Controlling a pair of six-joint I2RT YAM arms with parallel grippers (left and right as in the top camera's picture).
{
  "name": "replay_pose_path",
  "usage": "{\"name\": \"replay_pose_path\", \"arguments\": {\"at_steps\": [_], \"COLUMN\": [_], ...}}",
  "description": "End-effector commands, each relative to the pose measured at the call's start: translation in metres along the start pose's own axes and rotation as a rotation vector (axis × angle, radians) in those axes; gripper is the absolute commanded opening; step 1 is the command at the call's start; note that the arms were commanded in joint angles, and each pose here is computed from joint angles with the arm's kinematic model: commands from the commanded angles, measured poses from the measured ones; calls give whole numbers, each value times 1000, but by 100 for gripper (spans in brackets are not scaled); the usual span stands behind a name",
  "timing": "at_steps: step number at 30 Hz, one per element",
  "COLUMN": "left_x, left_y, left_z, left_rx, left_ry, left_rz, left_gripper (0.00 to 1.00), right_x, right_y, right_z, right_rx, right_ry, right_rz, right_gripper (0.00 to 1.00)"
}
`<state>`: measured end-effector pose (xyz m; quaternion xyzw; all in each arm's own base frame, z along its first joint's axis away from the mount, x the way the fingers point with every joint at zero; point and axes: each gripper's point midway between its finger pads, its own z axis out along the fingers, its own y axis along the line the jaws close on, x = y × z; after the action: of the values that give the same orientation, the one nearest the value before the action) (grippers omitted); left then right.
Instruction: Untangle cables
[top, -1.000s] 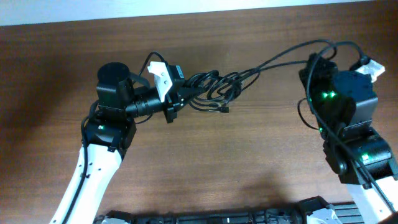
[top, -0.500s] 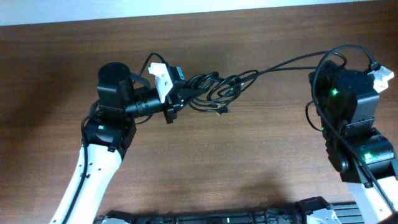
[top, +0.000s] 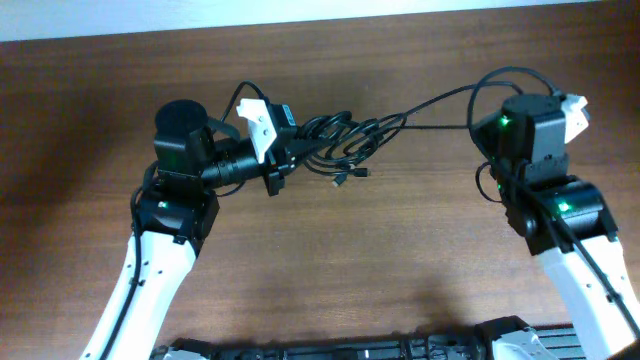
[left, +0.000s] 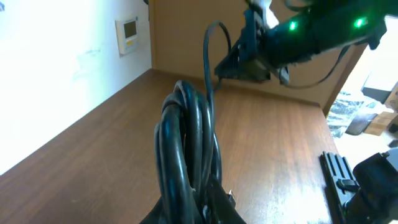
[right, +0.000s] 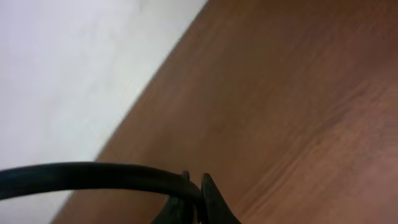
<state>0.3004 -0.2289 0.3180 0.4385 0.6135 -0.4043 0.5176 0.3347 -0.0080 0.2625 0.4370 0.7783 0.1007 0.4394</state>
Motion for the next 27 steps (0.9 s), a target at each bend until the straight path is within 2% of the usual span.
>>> {"name": "replay_pose_path", "arguments": {"at_steps": [1, 4, 7, 8, 9, 10, 11, 13, 15, 16, 19, 23, 27], "left_x": [-19, -30, -32, -32, -32, -32, -32, -32, -32, -32, -32, -34, -53], "left_y": [0, 1, 1, 1, 1, 1, 2, 10, 17, 19, 20, 17, -7], "left_z": [-3, -4, -4, -4, -4, -4, -4, -4, -5, -5, -5, -5, -7], "left_rx": [3, 4, 4, 4, 4, 3, -2, -46, -81, -94, -95, -78, 55], "left_ry": [-56, -91, -98, -97, -97, -97, -98, -101, -107, -109, -113, -116, -159], "left_rz": [-40, -110, -111, -112, -112, -112, -130, -190, -250, -283, -307, -297, -185], "left_gripper": [0, 0, 0, 0, 0, 0, 0, 0, 0, 0, 0, 0, 0], "right_x": [7, 19, 37, 47, 53, 58, 63, 75, 89, 99, 116, 121, 116], "right_y": [-14, -29, -24, -20, -17, -14, -10, -3, 15, 31, 58, 81, 102], "right_z": [6, 6, 4, 2, 1, 0, -2, -7, -15, -25, -49, -69, -75], "right_rx": [69, 132, 92, 61, 33, 11, -18, -88, -237, -378, -641, -820, -907], "right_ry": [35, 88, 191, 246, 284, 310, 343, 406, 478, 519, 583, 596, 531], "right_rz": [-73, -101, -100, -115, -144, -161, -195, -285, -437, -547, -676, -698, -719], "right_gripper": [5, 4, 6, 15, 32, 54, 83, 96, 97, 97, 97, 97, 97]}}
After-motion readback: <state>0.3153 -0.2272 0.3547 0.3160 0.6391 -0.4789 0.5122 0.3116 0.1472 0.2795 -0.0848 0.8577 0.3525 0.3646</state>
